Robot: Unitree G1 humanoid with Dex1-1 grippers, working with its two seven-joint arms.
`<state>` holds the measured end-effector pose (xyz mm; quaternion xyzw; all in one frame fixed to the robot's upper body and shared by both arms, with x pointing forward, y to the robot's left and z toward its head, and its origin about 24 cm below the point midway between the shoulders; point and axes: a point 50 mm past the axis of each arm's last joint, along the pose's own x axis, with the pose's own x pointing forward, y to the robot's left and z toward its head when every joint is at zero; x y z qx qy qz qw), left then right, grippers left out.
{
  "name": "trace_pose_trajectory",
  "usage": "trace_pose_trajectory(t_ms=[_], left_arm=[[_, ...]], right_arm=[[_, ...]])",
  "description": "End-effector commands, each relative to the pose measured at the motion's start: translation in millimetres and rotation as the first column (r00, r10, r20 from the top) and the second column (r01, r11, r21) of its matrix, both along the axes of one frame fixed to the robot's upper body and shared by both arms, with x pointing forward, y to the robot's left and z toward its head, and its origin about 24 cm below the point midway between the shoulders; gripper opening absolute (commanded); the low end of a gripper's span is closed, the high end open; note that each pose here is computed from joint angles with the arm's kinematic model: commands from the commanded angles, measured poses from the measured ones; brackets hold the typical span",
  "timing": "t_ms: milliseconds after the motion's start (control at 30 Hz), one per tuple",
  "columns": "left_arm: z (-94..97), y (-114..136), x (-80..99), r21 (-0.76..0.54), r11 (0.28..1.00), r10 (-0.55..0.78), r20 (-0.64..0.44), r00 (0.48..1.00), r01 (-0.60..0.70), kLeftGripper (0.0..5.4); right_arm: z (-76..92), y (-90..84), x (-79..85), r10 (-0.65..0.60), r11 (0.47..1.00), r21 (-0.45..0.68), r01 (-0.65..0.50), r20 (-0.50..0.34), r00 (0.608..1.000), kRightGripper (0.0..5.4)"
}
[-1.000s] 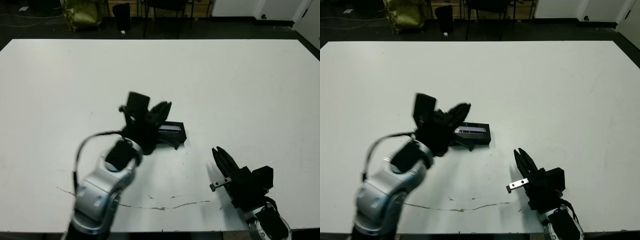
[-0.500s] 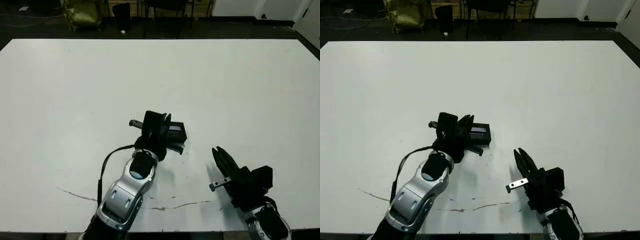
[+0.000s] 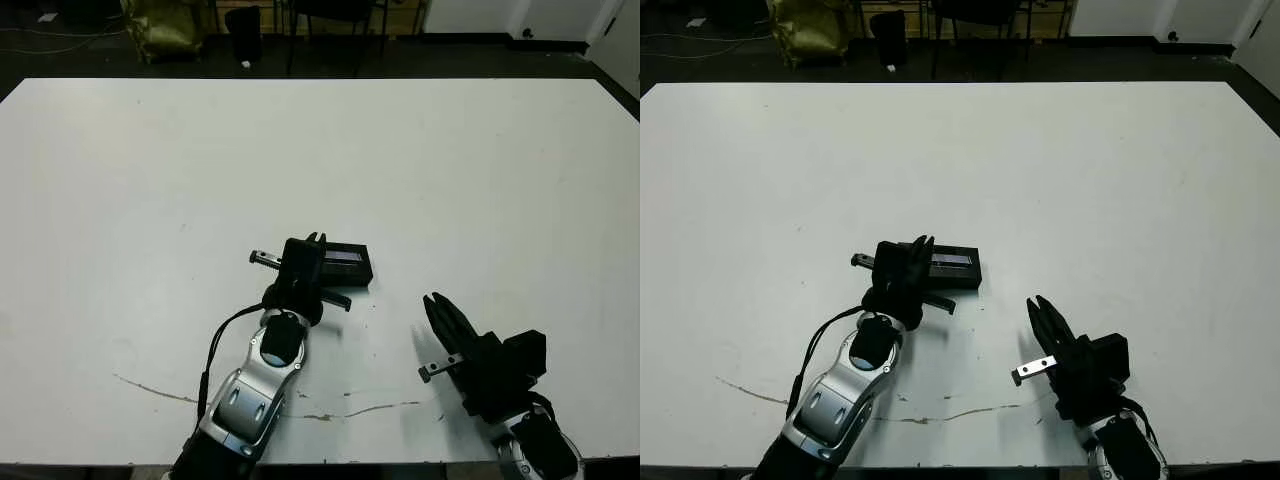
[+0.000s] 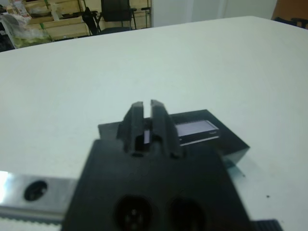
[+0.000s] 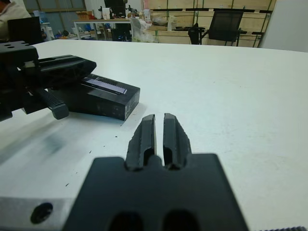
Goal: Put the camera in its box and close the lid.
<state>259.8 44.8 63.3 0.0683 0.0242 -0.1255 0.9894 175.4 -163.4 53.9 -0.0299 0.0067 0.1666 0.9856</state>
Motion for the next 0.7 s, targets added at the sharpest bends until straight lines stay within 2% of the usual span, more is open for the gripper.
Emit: trace_pose_trajectory(t_ms=[33, 267, 433, 700], left_arm=[[-22.9, 7, -7.5, 0.048, 0.998, 0.046, -0.118, 0.992, -0.040, 0.01], [-22.3, 19, -4.1, 0.150, 0.984, 0.127, -0.183, 0.975, -0.100, 0.01], [-25.1, 29, -2.0, 0.169, 0.977, 0.165, -0.229, 0.959, -0.128, 0.01], [-38.8, 53, 3.5, 0.229, 0.961, 0.216, -0.283, 0.935, -0.152, 0.01]], right_arm=[[-4.8, -4.5, -4.3, -0.010, 1.000, -0.019, 0.009, -0.055, 0.998, 0.00], [-3.2, -5.6, -3.4, -0.008, 0.999, -0.034, 0.006, -0.051, 0.999, 0.00], [-3.5, -5.9, -3.5, -0.012, 0.999, -0.035, 0.010, -0.059, 0.998, 0.00], [-4.6, -6.3, -4.0, -0.009, 1.000, -0.028, 0.008, -0.051, 0.999, 0.00]])
